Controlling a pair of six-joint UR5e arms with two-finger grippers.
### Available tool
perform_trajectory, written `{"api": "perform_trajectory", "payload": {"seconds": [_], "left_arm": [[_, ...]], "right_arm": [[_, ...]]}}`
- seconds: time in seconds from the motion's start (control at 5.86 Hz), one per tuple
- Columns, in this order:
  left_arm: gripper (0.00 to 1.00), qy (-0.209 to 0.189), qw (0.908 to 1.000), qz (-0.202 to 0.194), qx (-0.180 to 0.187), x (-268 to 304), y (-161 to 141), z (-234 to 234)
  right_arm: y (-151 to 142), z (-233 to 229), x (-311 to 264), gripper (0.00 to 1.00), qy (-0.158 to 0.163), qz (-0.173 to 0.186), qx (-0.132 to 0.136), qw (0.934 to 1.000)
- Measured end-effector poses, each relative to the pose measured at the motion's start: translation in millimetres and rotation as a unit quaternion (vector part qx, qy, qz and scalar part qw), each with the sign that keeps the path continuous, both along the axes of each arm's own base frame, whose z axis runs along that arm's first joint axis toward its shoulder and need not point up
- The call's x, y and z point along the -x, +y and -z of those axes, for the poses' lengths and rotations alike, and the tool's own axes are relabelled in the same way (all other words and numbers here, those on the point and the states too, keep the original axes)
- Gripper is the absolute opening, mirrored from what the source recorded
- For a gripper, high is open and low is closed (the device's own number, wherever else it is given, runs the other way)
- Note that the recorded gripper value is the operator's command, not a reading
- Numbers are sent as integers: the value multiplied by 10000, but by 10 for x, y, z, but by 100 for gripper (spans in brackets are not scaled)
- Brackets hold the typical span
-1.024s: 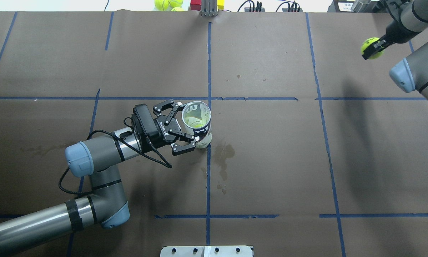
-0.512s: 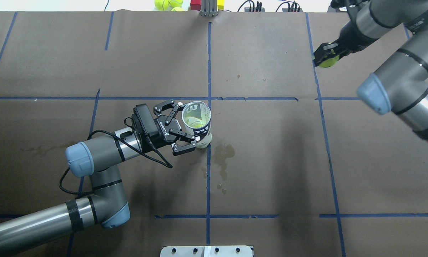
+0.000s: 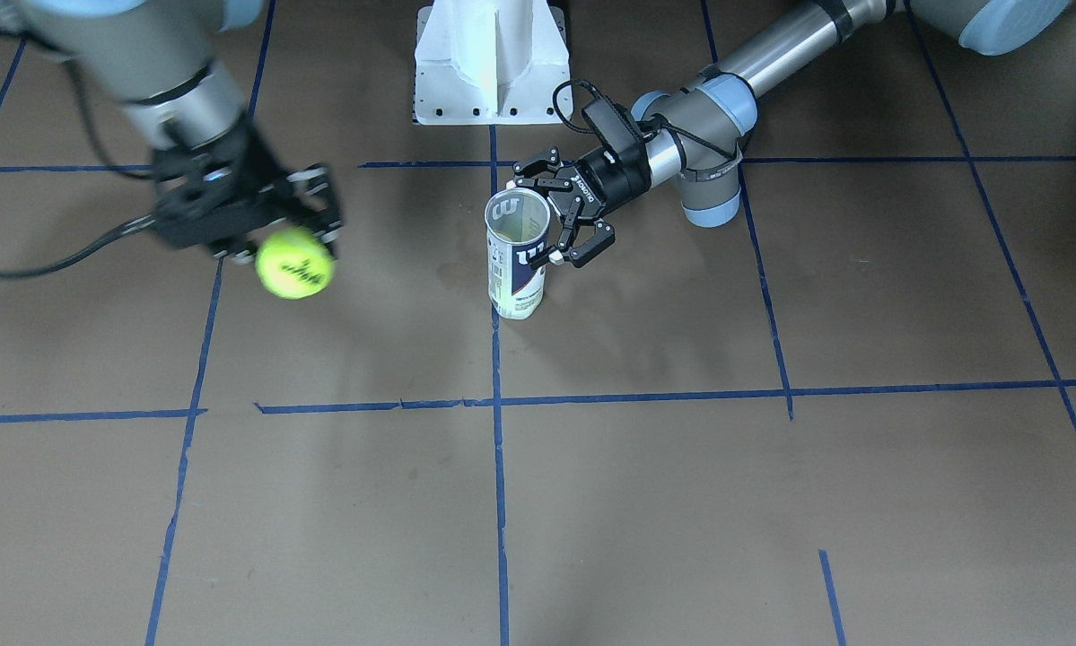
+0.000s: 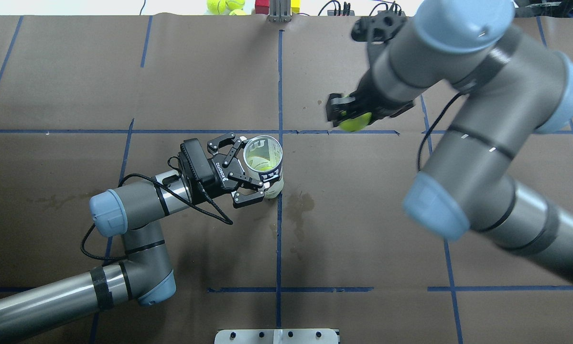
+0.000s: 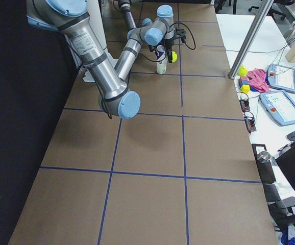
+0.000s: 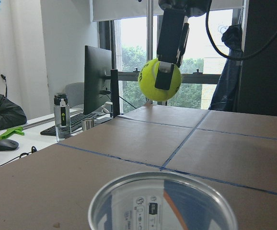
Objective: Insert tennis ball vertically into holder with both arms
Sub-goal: 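Carry the second ball with the right gripper over the can's opening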
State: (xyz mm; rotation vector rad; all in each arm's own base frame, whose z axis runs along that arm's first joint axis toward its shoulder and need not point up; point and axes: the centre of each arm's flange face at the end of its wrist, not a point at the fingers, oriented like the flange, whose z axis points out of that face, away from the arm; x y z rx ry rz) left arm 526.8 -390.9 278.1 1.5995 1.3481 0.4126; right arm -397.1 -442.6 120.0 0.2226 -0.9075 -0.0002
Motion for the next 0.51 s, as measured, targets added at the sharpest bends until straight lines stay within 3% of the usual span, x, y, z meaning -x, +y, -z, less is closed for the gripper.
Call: {"api": "perform_trajectory", "payload": {"seconds": [0.34, 0.51], "left_arm": [[99, -7, 10000, 0, 4, -3, -2, 3], [99, -11, 10000, 0, 5, -4, -2, 3]], "right_arm": [[599, 613, 538, 1, -60, -219, 170, 9996], [708, 791, 651, 1, -118, -241, 148, 9995]]}}
